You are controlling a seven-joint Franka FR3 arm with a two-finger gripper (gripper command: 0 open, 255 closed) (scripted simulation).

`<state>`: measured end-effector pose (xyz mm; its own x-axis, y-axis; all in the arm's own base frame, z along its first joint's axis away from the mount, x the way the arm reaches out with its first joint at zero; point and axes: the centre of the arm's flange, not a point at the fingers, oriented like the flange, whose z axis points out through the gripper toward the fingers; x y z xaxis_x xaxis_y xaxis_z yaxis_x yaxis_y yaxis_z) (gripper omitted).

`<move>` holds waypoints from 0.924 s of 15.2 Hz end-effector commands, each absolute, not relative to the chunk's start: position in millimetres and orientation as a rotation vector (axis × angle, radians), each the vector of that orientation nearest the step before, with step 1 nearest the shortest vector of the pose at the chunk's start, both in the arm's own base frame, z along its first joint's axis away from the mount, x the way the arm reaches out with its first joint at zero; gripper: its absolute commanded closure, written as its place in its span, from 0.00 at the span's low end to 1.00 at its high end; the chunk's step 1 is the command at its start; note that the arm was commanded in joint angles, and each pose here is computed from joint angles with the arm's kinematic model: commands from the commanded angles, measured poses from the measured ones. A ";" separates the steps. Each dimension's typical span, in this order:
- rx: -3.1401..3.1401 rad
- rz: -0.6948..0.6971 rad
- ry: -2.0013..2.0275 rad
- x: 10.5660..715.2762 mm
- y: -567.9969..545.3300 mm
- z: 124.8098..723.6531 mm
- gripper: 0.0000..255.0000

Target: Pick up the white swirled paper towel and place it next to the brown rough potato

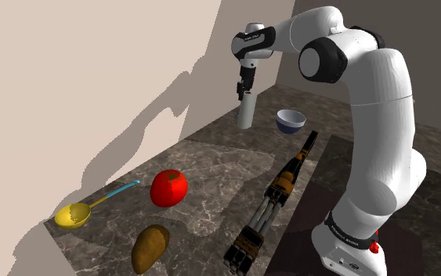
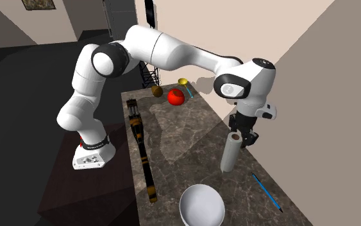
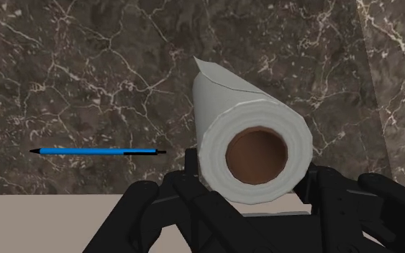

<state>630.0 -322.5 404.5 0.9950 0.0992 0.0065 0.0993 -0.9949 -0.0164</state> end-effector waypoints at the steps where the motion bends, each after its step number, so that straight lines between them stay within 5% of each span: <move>1: -3.121 -0.009 -0.155 630.0 -322.5 404.5 1.00; 14: -3.121 -0.009 -0.155 630.0 -322.5 441.4 1.00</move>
